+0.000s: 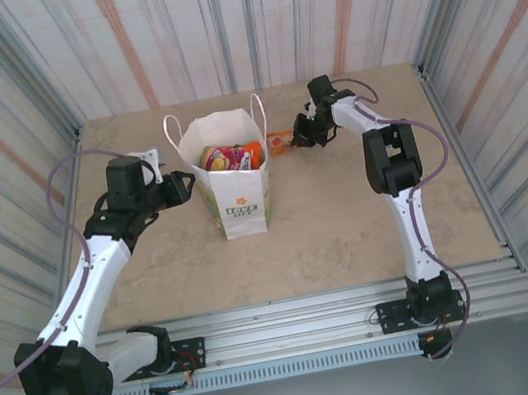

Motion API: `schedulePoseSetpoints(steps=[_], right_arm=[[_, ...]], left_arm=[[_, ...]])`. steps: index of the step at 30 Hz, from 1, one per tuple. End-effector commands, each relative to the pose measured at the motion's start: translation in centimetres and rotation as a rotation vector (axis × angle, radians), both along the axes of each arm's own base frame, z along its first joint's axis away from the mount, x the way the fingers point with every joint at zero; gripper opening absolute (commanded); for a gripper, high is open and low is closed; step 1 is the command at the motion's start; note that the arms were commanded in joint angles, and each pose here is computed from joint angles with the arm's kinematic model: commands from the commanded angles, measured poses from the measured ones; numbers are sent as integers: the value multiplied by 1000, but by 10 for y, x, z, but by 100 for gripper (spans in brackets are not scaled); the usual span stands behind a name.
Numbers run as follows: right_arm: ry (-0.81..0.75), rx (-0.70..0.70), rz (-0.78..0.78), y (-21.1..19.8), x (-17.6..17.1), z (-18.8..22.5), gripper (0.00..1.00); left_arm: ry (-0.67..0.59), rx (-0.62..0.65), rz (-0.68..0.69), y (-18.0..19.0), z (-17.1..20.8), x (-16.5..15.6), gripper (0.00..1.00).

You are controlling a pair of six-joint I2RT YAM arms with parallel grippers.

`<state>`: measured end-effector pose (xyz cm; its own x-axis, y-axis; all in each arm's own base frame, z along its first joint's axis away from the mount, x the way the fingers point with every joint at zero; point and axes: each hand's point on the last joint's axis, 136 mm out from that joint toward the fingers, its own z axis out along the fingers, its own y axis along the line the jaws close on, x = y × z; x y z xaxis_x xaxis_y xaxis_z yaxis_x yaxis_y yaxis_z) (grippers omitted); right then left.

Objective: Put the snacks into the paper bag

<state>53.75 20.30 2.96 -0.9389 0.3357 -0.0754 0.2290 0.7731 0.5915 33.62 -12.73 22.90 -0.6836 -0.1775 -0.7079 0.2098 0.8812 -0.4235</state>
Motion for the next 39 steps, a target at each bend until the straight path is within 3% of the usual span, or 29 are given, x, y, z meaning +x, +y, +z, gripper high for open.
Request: schedulePoseSetpoints(steps=[1, 9, 21, 31, 39], right_arm=[[-33, 10, -1, -1, 6, 18, 4], [-158, -11, 1, -11, -7, 96, 0], [-387, -32, 34, -17, -83, 249, 0], [-754, 92, 153, 34, -158, 389, 0], [-871, 133, 262, 83, -190, 417, 0]], left_arm=[[-34, -2, -20, -1, 19, 2, 51], [-111, -15, -26, 1, 52, -8, 50], [-267, -34, -9, 7, 106, -20, 51], [-326, -63, -11, 1, 134, 0, 51], [-340, -2, 39, 6, 138, 31, 49]])
